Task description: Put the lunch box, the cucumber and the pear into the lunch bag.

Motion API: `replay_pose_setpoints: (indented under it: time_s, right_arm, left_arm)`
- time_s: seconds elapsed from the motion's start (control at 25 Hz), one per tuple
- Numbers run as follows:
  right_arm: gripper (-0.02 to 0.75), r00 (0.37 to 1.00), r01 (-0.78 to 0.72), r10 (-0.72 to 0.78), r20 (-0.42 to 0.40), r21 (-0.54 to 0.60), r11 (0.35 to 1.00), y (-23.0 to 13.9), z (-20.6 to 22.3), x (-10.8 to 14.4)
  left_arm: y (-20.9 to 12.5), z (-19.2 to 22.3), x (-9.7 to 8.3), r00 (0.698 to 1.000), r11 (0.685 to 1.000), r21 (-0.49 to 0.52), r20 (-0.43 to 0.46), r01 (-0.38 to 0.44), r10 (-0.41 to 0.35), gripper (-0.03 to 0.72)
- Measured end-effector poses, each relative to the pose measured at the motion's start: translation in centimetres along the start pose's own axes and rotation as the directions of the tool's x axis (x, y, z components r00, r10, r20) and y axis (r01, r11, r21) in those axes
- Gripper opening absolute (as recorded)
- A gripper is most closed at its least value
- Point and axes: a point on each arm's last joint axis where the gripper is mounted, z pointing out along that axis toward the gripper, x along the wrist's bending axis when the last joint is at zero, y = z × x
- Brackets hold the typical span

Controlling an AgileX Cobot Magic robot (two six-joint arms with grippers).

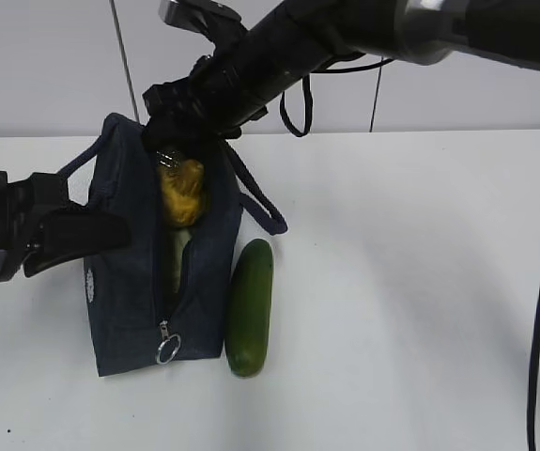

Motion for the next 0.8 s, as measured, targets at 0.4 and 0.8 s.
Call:
replay_pose_setpoints:
  time_s: [0.4, 0.8]
  right_arm:
    - [0.417, 0.981, 0.13, -0.141, 0.131, 0.089, 0.987, 1.4, -3.5, 0.9]
    - [0.417, 0.869, -0.034, -0.122, 0.479, 0.303, 0.952, 0.2, -7.3, -0.9]
  left_arm:
    - [0.0, 0.0, 0.2, 1.0, 1.0, -0.001, -0.018, -0.007, 0.007, -0.015]
    - [-0.1, 0.0, 0.3, 0.999, 1.0, 0.007, -0.036, -0.025, 0.025, -0.015]
